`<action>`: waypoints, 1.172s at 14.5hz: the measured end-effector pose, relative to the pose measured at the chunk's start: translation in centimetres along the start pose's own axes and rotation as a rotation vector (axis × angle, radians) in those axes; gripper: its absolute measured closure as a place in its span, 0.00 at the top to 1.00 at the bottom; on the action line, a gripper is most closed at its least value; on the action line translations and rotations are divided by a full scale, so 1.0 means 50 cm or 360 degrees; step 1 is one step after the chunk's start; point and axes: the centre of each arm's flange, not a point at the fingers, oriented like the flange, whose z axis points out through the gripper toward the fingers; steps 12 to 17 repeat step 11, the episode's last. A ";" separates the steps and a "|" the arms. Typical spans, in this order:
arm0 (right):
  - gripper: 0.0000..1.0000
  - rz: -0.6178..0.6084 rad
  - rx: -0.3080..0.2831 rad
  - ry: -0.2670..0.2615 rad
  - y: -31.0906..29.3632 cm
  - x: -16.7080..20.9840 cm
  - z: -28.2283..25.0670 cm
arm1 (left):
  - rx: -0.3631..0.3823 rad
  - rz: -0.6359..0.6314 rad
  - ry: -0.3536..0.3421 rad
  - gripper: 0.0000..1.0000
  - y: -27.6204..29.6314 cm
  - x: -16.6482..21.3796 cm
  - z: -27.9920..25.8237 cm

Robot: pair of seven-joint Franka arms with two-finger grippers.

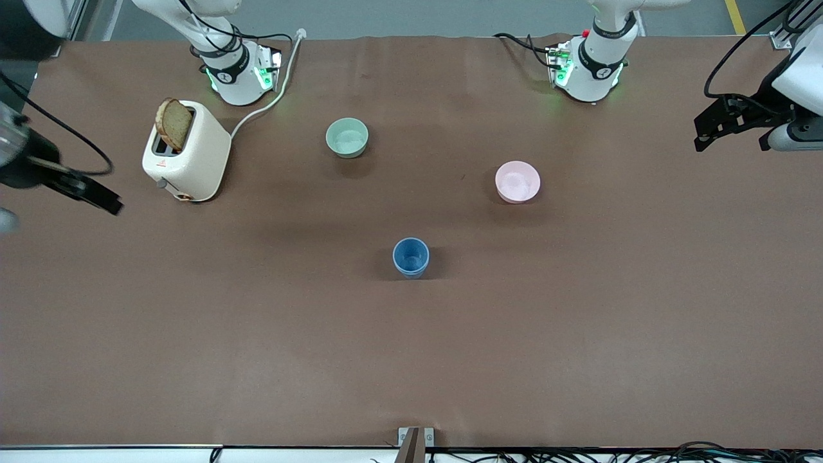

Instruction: Stack blue cups with both arms

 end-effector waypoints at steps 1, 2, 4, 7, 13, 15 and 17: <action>1.00 -0.0035 0.0020 -0.0002 0.033 -0.006 -0.009 | 0.0000 0.0001 0.0000 1.00 0.000 0.000 0.000; 1.00 -0.0074 0.0045 -0.0006 0.067 -0.010 -0.015 | 0.0000 0.0001 0.0000 1.00 0.001 0.000 0.000; 1.00 -0.0145 0.0070 -0.0020 0.120 -0.018 -0.020 | 0.0000 0.0001 0.0000 1.00 0.001 0.000 0.000; 1.00 -0.0198 0.0073 -0.0006 0.128 -0.024 -0.025 | 0.0000 0.0001 0.0000 1.00 0.001 0.000 0.000; 1.00 -0.0281 0.0073 0.0055 0.137 -0.024 -0.057 | 0.0000 0.0001 0.0000 1.00 0.001 0.000 0.000; 1.00 -0.0281 0.0073 0.0055 0.137 -0.024 -0.057 | 0.0000 0.0001 0.0000 1.00 0.001 0.000 0.000; 1.00 -0.0281 0.0073 0.0055 0.137 -0.024 -0.057 | 0.0000 0.0001 0.0000 1.00 0.001 0.000 0.000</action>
